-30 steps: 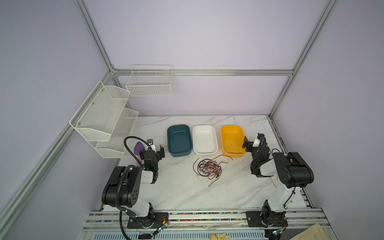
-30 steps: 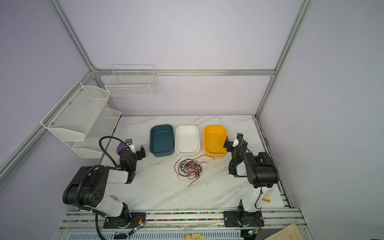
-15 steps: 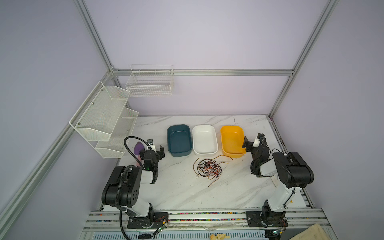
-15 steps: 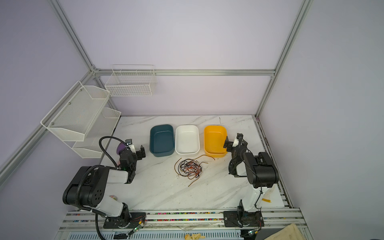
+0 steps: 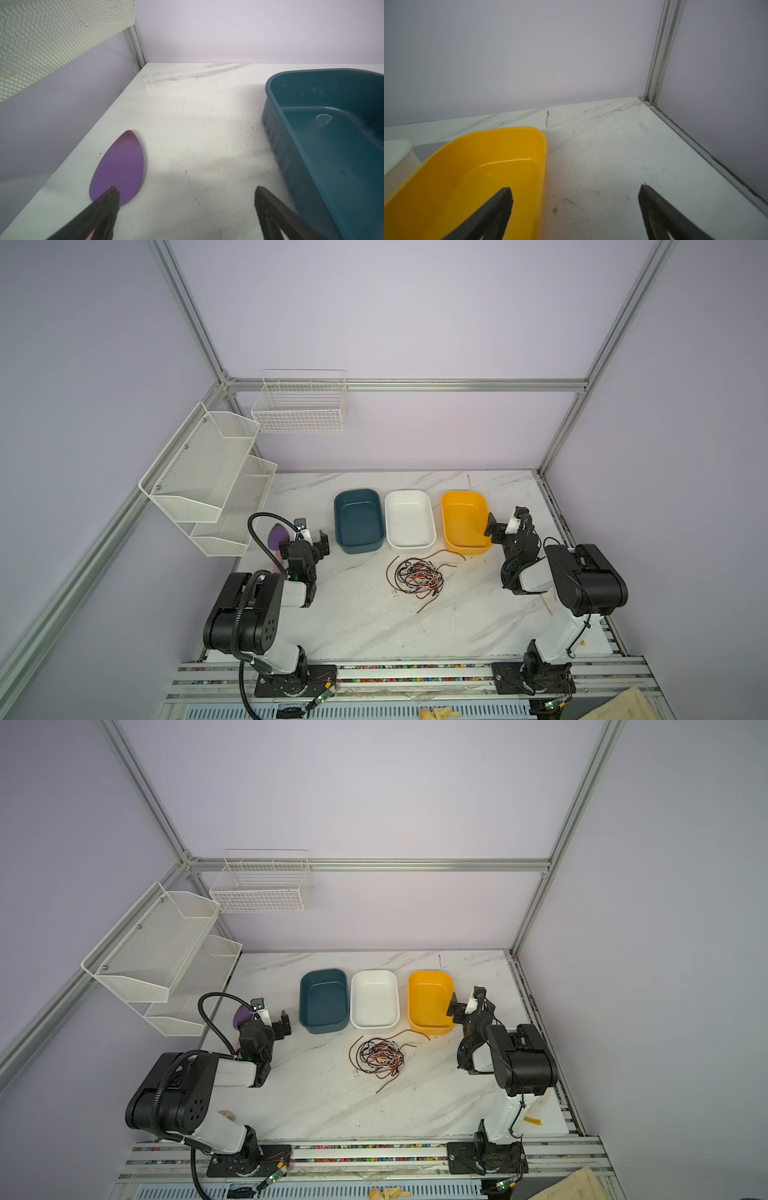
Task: Untangle the cables
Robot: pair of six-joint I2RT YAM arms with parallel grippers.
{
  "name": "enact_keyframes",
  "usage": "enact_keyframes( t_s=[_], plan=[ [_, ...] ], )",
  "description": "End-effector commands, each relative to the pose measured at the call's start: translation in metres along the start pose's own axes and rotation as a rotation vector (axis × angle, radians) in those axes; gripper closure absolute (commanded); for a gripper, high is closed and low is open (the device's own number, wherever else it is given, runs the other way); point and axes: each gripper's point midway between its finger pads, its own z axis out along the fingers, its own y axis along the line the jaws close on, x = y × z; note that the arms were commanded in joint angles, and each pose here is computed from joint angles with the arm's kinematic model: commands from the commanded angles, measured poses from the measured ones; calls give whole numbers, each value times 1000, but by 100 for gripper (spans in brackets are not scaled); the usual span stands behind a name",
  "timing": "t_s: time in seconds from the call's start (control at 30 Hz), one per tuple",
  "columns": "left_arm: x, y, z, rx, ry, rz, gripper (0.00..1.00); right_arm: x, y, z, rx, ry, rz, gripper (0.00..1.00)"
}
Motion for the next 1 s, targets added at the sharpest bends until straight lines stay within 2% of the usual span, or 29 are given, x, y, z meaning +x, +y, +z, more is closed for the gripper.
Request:
enact_keyframes(
  t_s=[0.0, 0.67, 0.73, 0.83, 0.97],
  plan=[
    [-15, 1, 2, -1, -56, -3, 0, -13, 3, 0, -6, -38, -16, 2],
    [-15, 1, 2, -2, -55, -3, 0, -13, 3, 0, -6, -38, -16, 2],
    [-15, 1, 2, -2, -55, -3, 0, -21, -3, -2, 30, -55, 3, 2],
    [-14, 1, 2, -2, -54, -3, 0, -49, -28, -14, 180, -74, 72, 2],
    [-14, 1, 2, -1, -54, -2, 0, -96, -17, -43, 102, -196, 155, 2]
  ],
)
